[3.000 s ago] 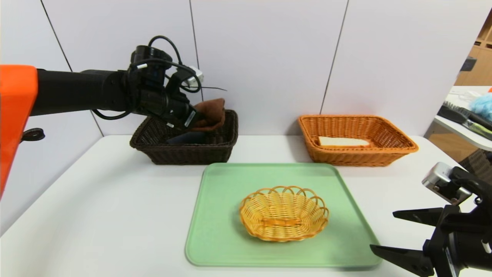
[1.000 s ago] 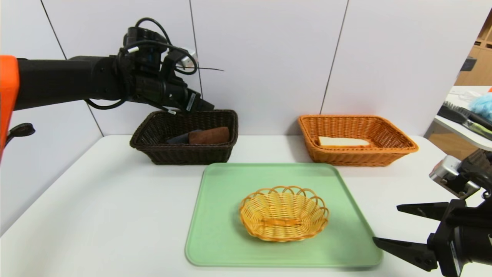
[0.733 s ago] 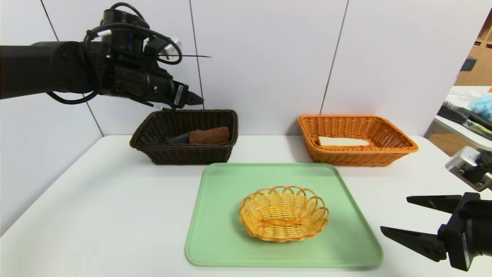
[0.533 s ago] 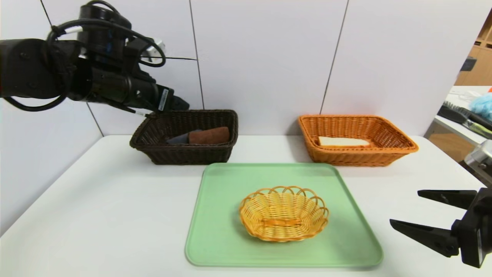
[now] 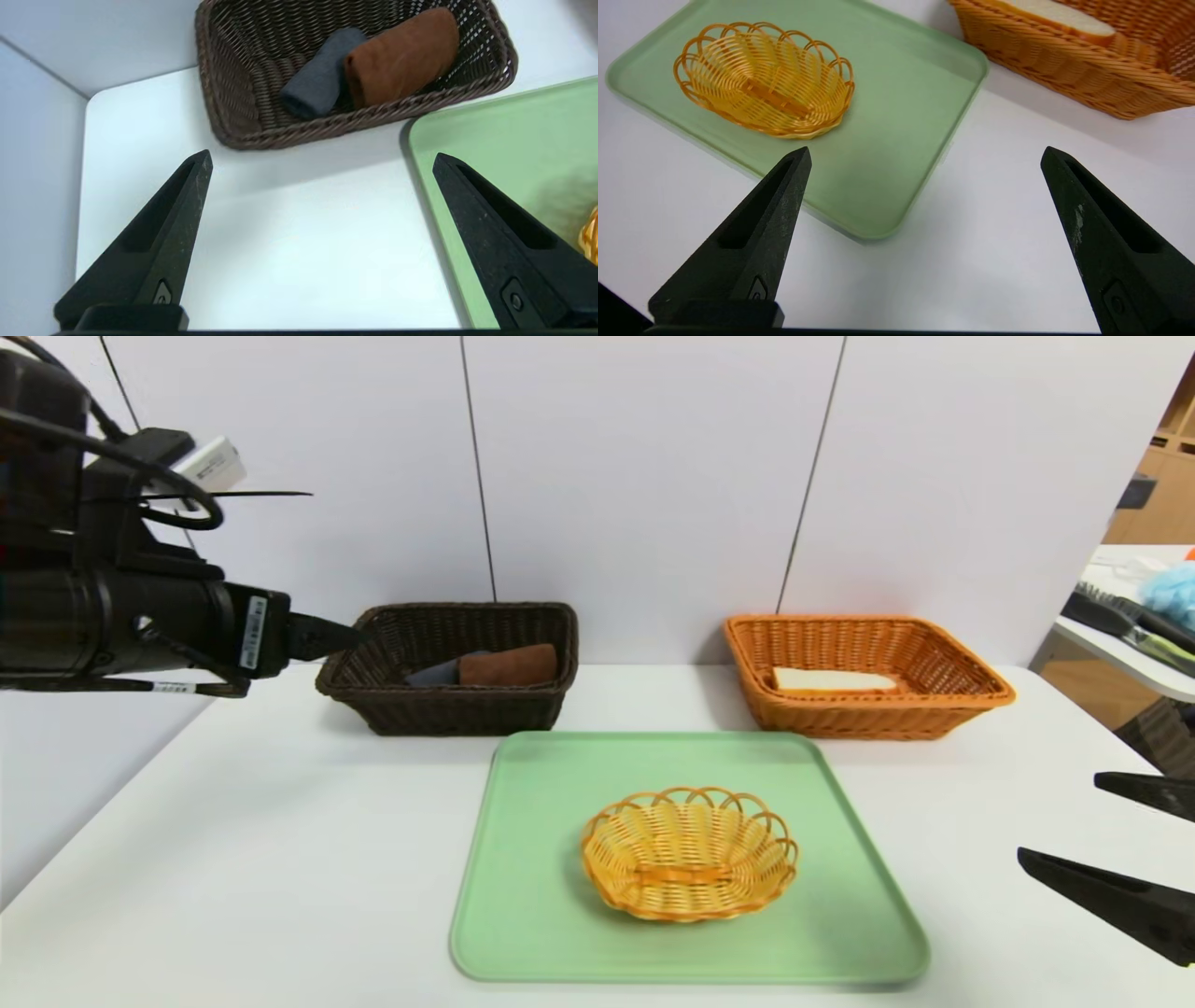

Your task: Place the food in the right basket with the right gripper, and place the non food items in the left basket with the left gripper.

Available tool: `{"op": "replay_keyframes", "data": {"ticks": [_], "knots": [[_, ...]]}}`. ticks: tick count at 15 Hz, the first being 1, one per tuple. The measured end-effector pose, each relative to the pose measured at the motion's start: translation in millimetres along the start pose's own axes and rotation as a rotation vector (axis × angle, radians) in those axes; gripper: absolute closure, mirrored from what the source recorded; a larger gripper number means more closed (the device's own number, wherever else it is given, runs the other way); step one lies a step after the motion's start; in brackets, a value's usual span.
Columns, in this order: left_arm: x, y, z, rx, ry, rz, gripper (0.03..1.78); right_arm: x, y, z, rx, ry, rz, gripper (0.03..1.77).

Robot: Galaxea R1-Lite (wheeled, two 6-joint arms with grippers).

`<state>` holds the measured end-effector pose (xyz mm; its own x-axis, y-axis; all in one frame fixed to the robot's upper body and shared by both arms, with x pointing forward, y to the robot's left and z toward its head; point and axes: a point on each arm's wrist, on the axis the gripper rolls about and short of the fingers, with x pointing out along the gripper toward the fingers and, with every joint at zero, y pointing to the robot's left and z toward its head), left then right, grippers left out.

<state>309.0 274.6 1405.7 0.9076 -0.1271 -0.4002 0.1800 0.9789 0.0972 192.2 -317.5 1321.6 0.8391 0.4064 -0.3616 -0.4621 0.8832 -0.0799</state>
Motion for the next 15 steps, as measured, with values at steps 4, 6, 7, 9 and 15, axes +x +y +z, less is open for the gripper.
{"op": "replay_keyframes", "data": {"ticks": [4, 6, 7, 9, 15], "knots": [[-45, 5, -30, -0.005, -0.021, 0.02, 0.12, -20, 0, -2, 0.002, -0.039, -0.139, 0.1], [-67, 7, -50, -0.006, -0.033, 0.025, 0.12, -28, 0, -3, -0.001, -0.045, -0.244, 0.1], [-77, 9, -59, -0.01, -0.041, 0.032, 0.12, -32, 1, -4, -0.001, -0.048, -0.293, 0.1], [-96, 12, -80, -0.018, -0.058, 0.064, 0.12, -38, 2, -6, -0.001, -0.055, -0.362, 0.1], [-142, 16, -149, -0.005, -0.118, 0.184, 0.12, -66, 15, -23, 0.001, -0.033, -0.469, 0.1]]}}
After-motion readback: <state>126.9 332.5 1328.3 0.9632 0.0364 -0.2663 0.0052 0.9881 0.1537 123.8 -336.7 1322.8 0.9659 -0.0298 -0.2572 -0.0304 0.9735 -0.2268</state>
